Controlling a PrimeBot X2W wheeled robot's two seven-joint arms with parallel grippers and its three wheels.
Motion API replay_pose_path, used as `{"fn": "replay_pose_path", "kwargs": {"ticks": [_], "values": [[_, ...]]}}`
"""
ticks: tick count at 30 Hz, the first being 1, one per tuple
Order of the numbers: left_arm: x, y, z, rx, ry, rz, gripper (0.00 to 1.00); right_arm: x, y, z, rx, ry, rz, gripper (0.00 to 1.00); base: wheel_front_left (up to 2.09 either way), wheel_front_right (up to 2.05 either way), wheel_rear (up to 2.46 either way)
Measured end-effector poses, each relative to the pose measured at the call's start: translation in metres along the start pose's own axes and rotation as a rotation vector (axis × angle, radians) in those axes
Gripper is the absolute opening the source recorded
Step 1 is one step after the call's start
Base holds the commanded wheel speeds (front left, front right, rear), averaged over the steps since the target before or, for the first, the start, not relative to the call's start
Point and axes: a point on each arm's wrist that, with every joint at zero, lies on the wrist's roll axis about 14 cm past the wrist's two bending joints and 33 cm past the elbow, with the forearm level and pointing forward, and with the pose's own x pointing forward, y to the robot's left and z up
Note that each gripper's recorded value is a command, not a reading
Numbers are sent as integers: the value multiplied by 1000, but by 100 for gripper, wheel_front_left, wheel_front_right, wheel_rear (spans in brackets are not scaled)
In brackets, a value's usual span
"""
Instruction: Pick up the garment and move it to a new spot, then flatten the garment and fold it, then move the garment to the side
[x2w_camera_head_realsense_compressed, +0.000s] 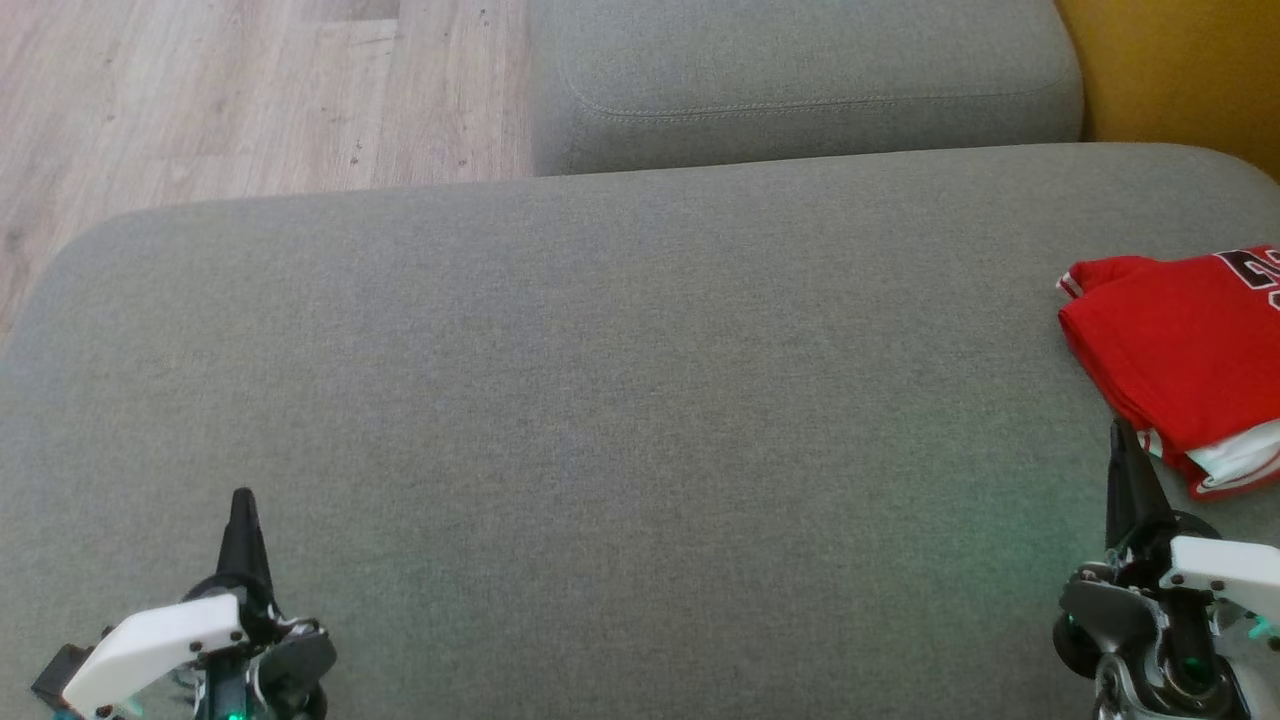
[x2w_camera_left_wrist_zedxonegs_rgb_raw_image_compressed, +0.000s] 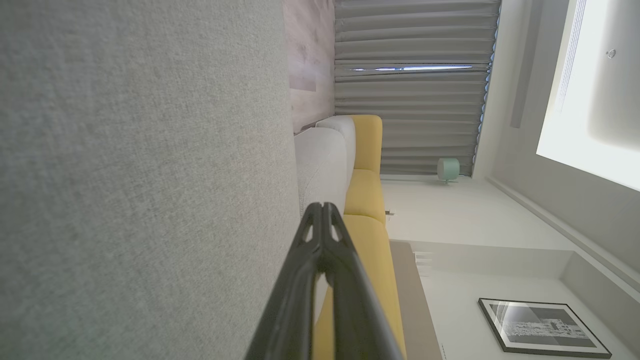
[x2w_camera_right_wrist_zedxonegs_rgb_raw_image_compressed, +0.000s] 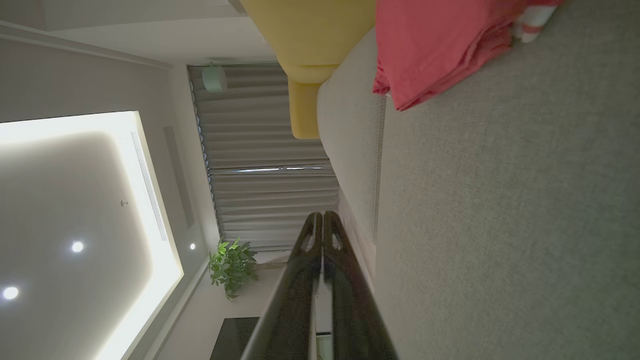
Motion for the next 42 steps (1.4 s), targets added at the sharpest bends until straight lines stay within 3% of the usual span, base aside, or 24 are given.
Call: {"fn": "replay_pose_path", "kwargs": {"ticks": [42], "values": [[0, 0, 1, -5, -1, -1, 0, 0, 0, 2, 0, -1, 0, 0, 0, 0, 0]]}}
